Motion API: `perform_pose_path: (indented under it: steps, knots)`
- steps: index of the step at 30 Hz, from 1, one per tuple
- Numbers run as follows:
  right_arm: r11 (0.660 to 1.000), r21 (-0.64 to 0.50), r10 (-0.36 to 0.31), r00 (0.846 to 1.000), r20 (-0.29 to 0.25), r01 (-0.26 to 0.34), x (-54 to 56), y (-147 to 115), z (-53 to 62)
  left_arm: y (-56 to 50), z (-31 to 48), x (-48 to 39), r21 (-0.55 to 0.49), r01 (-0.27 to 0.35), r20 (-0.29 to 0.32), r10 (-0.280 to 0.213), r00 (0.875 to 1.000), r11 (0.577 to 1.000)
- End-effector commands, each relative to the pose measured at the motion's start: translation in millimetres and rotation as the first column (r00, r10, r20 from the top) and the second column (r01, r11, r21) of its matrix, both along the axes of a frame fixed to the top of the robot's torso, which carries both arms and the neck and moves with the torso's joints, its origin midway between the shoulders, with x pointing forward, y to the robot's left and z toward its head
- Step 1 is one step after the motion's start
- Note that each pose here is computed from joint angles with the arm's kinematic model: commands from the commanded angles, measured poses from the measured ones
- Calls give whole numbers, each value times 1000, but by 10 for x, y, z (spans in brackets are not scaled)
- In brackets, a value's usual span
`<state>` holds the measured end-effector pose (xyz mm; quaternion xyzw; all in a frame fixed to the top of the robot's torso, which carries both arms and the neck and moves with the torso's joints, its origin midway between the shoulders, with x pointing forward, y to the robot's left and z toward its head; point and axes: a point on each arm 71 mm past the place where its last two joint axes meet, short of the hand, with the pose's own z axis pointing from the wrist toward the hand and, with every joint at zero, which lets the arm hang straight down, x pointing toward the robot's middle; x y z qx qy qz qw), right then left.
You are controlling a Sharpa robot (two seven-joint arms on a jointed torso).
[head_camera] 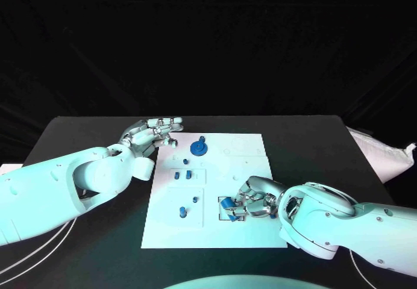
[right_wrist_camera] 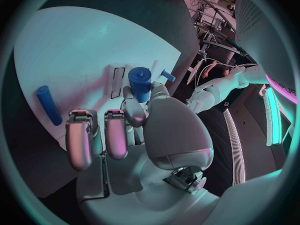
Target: Assemble the parts on the task board
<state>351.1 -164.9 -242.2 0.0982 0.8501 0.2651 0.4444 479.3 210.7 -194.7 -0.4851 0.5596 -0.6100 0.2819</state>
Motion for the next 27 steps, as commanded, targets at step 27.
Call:
perform_pose_path:
  steps: [27]
  knots:
    - [995, -80, 64, 995, 74, -58, 8, 44, 4, -25, 11, -9, -6, 23, 11, -23, 1000, 1000]
